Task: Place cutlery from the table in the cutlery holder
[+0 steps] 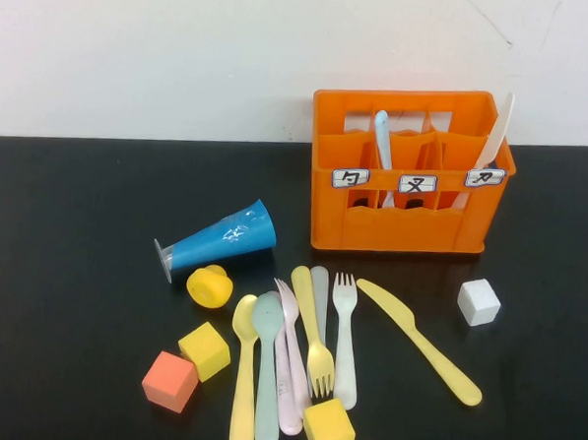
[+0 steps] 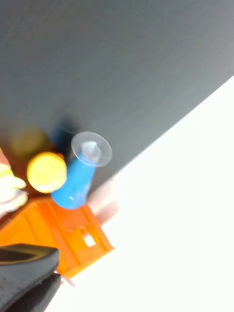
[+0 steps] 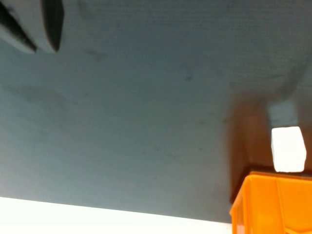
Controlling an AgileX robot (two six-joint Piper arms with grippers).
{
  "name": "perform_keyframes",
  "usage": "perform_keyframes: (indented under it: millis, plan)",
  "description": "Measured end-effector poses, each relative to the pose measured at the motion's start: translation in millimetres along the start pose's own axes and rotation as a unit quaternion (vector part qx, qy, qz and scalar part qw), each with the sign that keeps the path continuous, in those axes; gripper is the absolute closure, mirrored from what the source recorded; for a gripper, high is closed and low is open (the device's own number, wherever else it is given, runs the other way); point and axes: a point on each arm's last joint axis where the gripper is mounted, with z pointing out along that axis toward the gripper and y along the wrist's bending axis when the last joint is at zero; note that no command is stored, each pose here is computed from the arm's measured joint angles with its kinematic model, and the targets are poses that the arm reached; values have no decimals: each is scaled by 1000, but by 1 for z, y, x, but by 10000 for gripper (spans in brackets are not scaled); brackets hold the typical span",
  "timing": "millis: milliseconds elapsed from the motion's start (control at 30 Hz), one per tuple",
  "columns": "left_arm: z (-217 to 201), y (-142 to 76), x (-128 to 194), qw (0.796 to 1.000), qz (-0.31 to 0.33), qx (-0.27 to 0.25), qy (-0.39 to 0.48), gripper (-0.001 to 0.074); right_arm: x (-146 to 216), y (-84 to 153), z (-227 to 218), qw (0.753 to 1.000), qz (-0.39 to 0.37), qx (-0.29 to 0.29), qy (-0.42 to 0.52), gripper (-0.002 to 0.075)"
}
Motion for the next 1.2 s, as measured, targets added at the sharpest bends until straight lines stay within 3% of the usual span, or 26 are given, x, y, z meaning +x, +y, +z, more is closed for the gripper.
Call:
perform_keyframes:
  millis: [233,333,500,667,767,1000,1200]
  plan:
    - [0,-2,-4,999,-21,9,-23,736,0,0,0,1000,-1,0,0,729]
    - [-1,-7,0,999,41,13,13,736,0,0,0,1000,-1,0,0,729]
    - [-2,-41,-8,980,157,-9,124,736,0,0,0,1000,-1,0,0,729]
    - [11,-77,-36,916,303,-91,248,736,0,0,0,1000,-1,0,0,729]
    - [29,-92,-54,873,357,-127,307,736,0,0,0,1000,-1,0,0,729]
    - [89,-106,-74,804,394,-149,420,736,0,0,0,1000,-1,0,0,729]
    - [130,-122,-40,729,448,-122,504,736,0,0,0,1000,-1,0,0,729]
